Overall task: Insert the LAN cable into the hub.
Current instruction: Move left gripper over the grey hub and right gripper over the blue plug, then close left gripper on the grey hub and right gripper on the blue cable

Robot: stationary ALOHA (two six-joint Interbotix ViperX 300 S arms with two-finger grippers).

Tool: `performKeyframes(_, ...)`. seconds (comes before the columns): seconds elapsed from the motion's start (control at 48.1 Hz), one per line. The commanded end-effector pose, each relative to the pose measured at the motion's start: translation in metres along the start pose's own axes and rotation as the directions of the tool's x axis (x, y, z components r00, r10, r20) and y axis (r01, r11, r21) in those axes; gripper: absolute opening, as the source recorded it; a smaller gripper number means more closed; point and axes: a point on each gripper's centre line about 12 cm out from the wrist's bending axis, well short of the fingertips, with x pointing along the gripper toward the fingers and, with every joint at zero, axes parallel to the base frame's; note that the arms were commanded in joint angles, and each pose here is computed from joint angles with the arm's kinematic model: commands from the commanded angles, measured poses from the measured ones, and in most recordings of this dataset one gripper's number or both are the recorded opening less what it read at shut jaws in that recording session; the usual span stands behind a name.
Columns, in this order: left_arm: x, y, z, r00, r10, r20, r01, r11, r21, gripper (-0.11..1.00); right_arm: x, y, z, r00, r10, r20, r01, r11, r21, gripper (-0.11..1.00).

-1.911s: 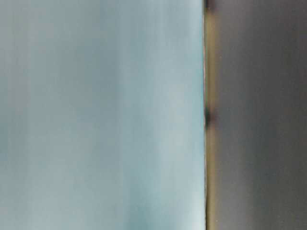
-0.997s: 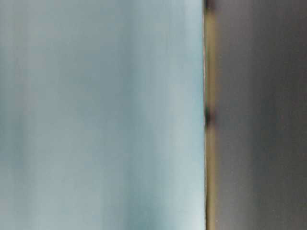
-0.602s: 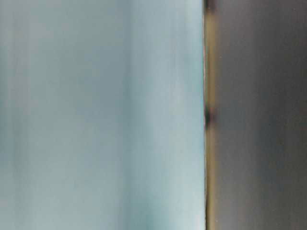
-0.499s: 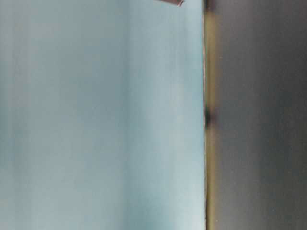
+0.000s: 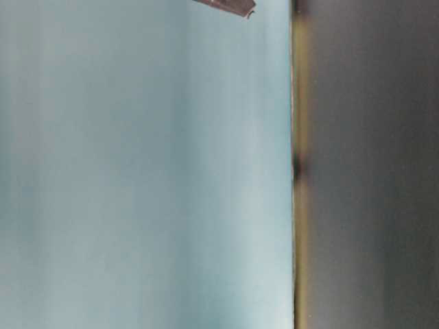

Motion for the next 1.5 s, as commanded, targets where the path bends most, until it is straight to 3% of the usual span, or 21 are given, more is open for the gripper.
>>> performKeyframes(0.0, 0.011, 0.0, -0.007, 1.0, -0.009, 0.013, 0.009, 1.0, -0.006, 0.75, -0.001, 0.002, 0.004, 1.0, 0.006, 0.016, -0.006, 1.0, 0.009, 0.79)
performKeyframes(0.187, 0.029, 0.005, -0.028, 1.0, -0.006, 0.013, 0.007, 0.999, -0.039, 0.75, -0.001, 0.004, 0.003, 1.0, 0.011, 0.014, -0.011, 1.0, 0.028, 0.79)
performKeyframes(0.623, 0.05, 0.009, -0.057, 0.997, 0.004, -0.078, -0.007, 0.999, -0.041, 0.75, -0.001, 0.008, 0.002, 1.0, 0.023, 0.012, -0.024, 0.999, 0.048, 0.79)
performKeyframes(0.976, 0.052, 0.003, -0.072, 0.983, -0.006, -0.184, 0.0, 0.999, -0.035, 0.64, -0.001, 0.008, 0.001, 1.0, 0.024, 0.011, -0.024, 0.998, 0.05, 0.79)
performKeyframes(1.08, 0.053, 0.0, -0.071, 0.984, -0.014, -0.179, 0.01, 1.0, -0.023, 0.5, 0.0, 0.008, 0.0, 1.0, 0.024, 0.011, -0.024, 0.999, 0.049, 0.79)
performKeyframes(1.184, 0.055, -0.001, -0.063, 0.987, -0.016, -0.161, 0.015, 1.0, -0.012, 0.28, 0.002, 0.007, -0.004, 1.0, 0.023, 0.015, -0.024, 0.999, 0.049, 0.79)
performKeyframes(1.475, 0.066, -0.004, -0.019, 0.985, -0.001, -0.172, 0.0, 1.0, -0.004, 0.28, 0.022, 0.006, -0.021, 1.0, 0.022, 0.023, -0.023, 0.999, 0.047, 0.79)
